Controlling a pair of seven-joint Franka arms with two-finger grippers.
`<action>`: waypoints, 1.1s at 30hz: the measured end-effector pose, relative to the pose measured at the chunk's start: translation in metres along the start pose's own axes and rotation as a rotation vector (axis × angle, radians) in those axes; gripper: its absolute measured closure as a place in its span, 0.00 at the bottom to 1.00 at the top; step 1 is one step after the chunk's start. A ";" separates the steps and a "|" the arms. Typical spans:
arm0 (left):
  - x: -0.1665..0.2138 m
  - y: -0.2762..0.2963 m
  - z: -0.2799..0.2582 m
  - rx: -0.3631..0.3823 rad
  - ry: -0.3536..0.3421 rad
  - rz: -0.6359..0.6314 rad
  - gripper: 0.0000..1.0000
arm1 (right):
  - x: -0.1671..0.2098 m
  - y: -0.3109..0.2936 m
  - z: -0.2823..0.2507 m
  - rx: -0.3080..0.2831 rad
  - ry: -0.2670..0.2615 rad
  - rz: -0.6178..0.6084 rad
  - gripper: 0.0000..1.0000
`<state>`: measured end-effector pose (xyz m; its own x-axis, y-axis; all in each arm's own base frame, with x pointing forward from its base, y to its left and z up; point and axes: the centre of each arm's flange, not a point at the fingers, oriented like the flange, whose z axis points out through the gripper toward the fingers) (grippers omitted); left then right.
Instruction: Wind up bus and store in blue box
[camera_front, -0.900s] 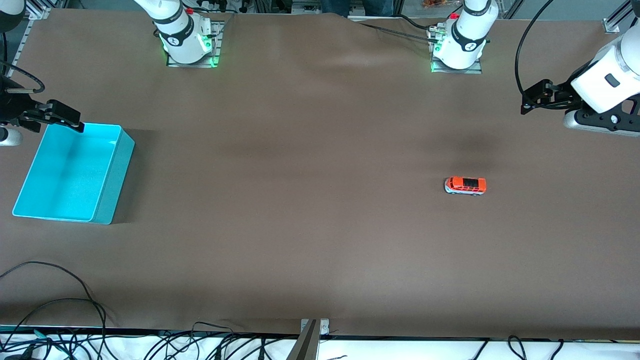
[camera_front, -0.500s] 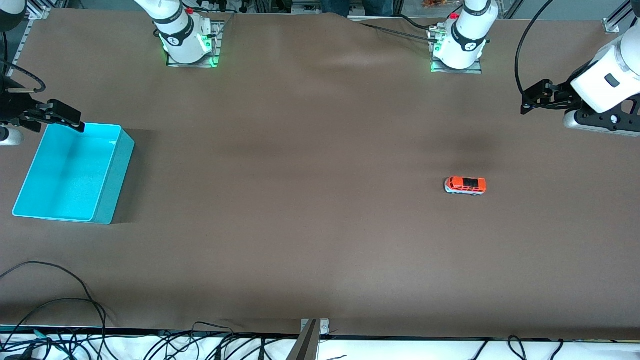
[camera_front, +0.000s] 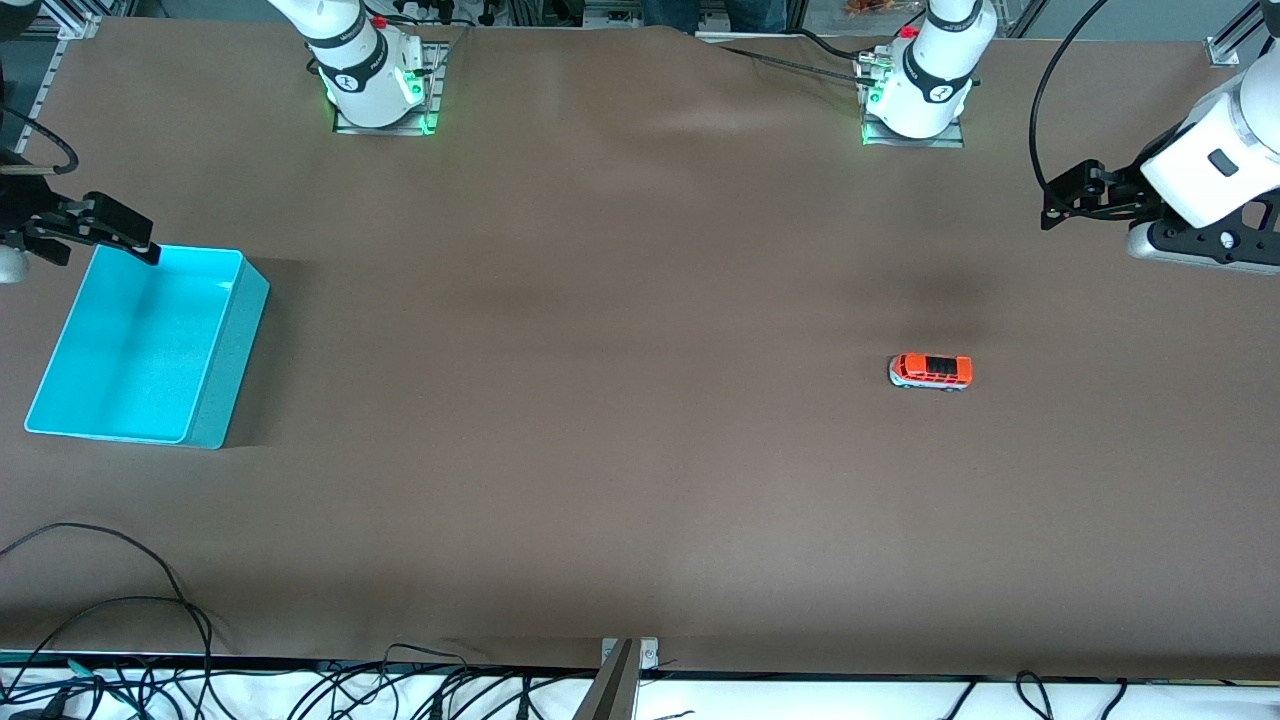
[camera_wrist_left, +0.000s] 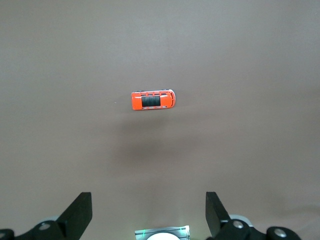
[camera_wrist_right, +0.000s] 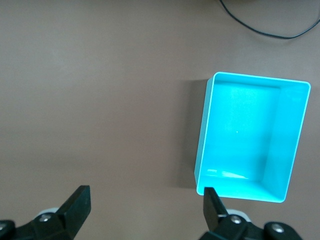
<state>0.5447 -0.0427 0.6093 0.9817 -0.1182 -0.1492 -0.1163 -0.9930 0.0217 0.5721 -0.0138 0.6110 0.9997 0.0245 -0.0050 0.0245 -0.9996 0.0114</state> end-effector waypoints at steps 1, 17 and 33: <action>0.000 0.000 0.000 0.000 0.000 0.000 0.00 | 0.000 0.000 -0.001 0.000 0.002 -0.001 0.00; 0.000 0.000 0.001 0.000 -0.001 0.000 0.00 | 0.002 -0.011 0.001 0.001 -0.004 0.023 0.00; 0.001 -0.001 0.001 0.000 -0.002 -0.001 0.00 | 0.002 -0.011 0.002 0.001 -0.006 0.036 0.00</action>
<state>0.5453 -0.0422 0.6082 0.9815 -0.1171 -0.1512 -0.1152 -0.9931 0.0217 0.5743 -0.0026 0.6084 0.9999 -0.0115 -0.0108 -0.0114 -0.9999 0.0103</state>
